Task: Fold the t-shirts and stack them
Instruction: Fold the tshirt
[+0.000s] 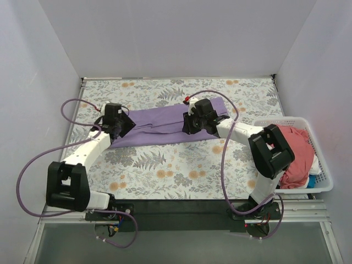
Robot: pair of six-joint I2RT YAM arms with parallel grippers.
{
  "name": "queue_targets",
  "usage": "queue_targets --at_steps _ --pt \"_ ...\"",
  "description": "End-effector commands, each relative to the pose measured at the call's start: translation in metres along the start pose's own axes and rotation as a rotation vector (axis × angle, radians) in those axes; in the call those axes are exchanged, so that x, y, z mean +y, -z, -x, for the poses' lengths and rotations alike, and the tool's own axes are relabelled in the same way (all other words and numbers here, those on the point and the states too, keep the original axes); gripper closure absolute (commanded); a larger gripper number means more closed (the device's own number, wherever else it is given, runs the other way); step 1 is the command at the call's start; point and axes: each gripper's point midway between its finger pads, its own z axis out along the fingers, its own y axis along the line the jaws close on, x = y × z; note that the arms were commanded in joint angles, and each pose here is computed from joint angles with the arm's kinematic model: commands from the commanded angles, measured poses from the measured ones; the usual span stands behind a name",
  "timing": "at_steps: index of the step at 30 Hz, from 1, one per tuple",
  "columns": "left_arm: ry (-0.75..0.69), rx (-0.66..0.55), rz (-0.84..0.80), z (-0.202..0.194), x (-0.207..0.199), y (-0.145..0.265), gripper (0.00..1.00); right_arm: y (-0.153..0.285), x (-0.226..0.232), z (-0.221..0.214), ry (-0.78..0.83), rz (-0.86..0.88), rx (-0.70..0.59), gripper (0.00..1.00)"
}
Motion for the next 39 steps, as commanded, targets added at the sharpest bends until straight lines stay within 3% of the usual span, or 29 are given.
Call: queue_targets --at_steps 1,6,13,34,39 --pt "-0.138 0.050 -0.101 -0.031 -0.039 -0.003 0.62 -0.017 0.016 0.017 0.059 0.027 -0.022 0.73" --pt "-0.254 0.182 -0.134 -0.089 -0.067 -0.030 0.73 -0.037 0.026 0.008 0.053 0.060 0.012 0.80" --pt "-0.358 0.242 -0.143 -0.129 -0.083 -0.044 0.75 -0.056 0.025 0.004 0.039 0.072 0.036 0.81" --pt "-0.420 0.353 -0.075 -0.166 -0.037 -0.040 0.76 -0.084 -0.010 0.018 0.074 -0.016 0.024 0.81" --pt "-0.425 0.378 -0.071 -0.171 -0.029 -0.033 0.76 -0.089 -0.035 0.052 0.091 -0.066 -0.029 0.80"
